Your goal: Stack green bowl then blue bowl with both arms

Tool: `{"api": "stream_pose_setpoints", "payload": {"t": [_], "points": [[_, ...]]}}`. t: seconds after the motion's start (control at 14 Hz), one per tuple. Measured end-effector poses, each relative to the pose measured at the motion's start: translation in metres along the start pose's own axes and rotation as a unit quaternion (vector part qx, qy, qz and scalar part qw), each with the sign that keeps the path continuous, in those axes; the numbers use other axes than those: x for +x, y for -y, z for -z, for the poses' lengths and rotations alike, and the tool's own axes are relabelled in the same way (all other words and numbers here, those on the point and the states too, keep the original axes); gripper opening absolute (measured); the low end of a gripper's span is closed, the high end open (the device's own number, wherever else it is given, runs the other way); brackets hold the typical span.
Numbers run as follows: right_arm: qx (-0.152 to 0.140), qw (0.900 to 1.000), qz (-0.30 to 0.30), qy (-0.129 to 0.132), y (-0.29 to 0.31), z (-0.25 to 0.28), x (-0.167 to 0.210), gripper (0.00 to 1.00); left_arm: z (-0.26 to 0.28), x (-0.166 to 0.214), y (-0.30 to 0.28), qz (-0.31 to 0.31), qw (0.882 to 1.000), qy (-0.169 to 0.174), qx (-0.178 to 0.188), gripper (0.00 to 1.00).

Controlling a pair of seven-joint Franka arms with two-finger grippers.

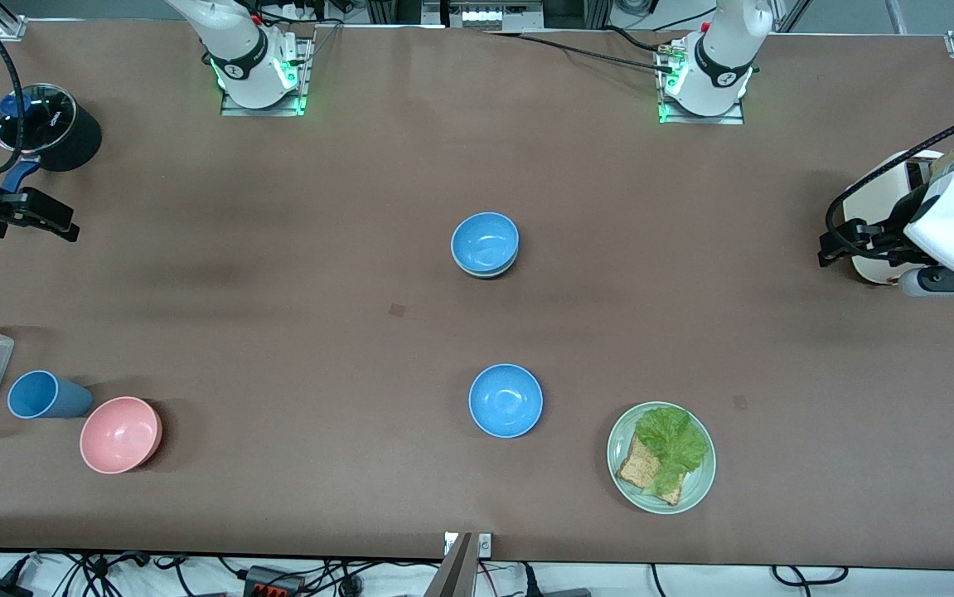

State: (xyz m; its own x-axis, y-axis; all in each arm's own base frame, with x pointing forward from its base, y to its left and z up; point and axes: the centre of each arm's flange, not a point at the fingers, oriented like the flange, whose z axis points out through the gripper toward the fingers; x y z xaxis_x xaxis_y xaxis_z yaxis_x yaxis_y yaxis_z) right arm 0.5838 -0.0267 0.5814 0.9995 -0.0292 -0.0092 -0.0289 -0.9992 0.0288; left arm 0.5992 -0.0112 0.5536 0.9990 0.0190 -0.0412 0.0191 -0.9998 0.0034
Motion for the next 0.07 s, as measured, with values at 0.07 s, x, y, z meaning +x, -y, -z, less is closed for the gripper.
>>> {"api": "stream_pose_setpoints", "payload": {"t": [0.07], "points": [[0.000, 1.000, 0.002, 0.001, 0.0028, -0.0005, 0.0002, 1.00, -0.0001, -0.0001, 0.0000, 0.000, 1.000, 0.000, 0.000, 1.00]]}}
